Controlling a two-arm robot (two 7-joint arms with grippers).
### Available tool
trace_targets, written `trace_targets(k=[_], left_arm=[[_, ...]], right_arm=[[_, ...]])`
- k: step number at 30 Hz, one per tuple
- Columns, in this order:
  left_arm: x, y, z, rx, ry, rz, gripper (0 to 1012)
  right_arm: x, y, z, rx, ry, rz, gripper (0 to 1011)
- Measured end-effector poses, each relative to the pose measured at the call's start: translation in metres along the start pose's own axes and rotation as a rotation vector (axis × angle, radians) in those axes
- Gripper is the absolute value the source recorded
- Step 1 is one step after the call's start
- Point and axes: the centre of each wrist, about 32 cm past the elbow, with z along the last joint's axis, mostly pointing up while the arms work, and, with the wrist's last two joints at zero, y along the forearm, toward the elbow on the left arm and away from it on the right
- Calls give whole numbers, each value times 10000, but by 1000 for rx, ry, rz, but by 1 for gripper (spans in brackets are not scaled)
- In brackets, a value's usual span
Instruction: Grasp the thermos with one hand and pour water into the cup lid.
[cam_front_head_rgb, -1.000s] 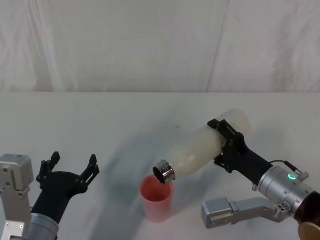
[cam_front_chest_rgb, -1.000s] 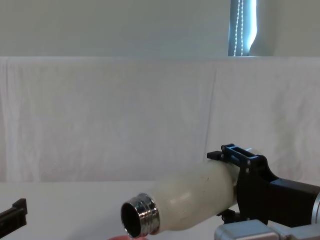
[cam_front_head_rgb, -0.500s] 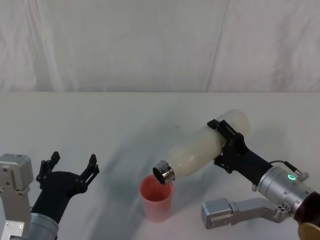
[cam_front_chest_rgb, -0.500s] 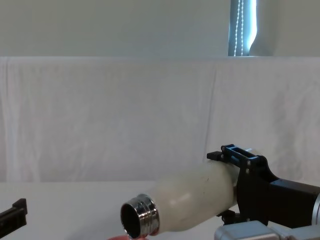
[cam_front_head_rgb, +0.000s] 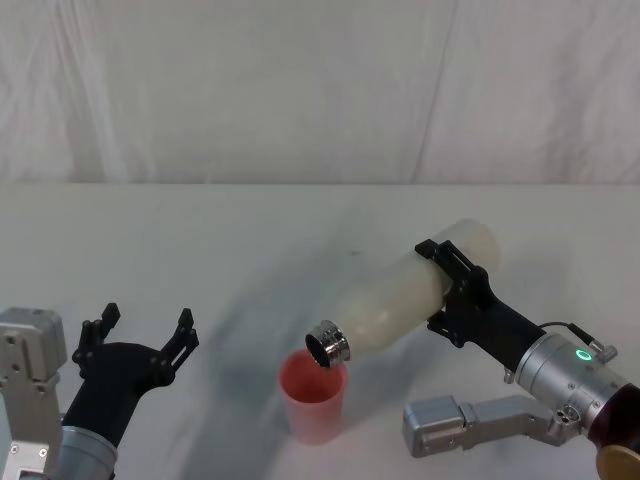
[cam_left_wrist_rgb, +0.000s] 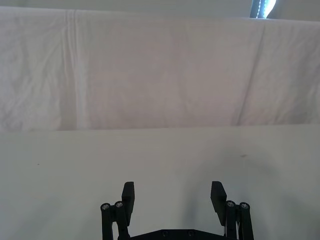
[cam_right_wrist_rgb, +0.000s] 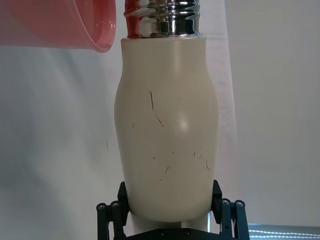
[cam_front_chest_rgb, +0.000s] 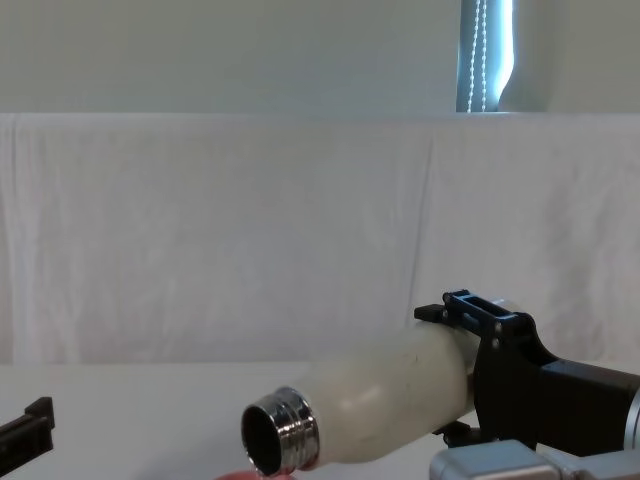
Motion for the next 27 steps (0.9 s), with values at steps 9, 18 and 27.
trace_targets(k=[9, 18, 27], left_arm=[[0, 0, 0, 0, 0, 0, 1001], [0, 0, 0, 0, 0, 0, 1001], [0, 0, 0, 0, 0, 0, 1001]], right_arm=[[6, 1, -7, 6, 48, -6, 962], [44, -16, -33, 22, 148, -16, 962], [114, -47, -83, 52, 344, -24, 962]])
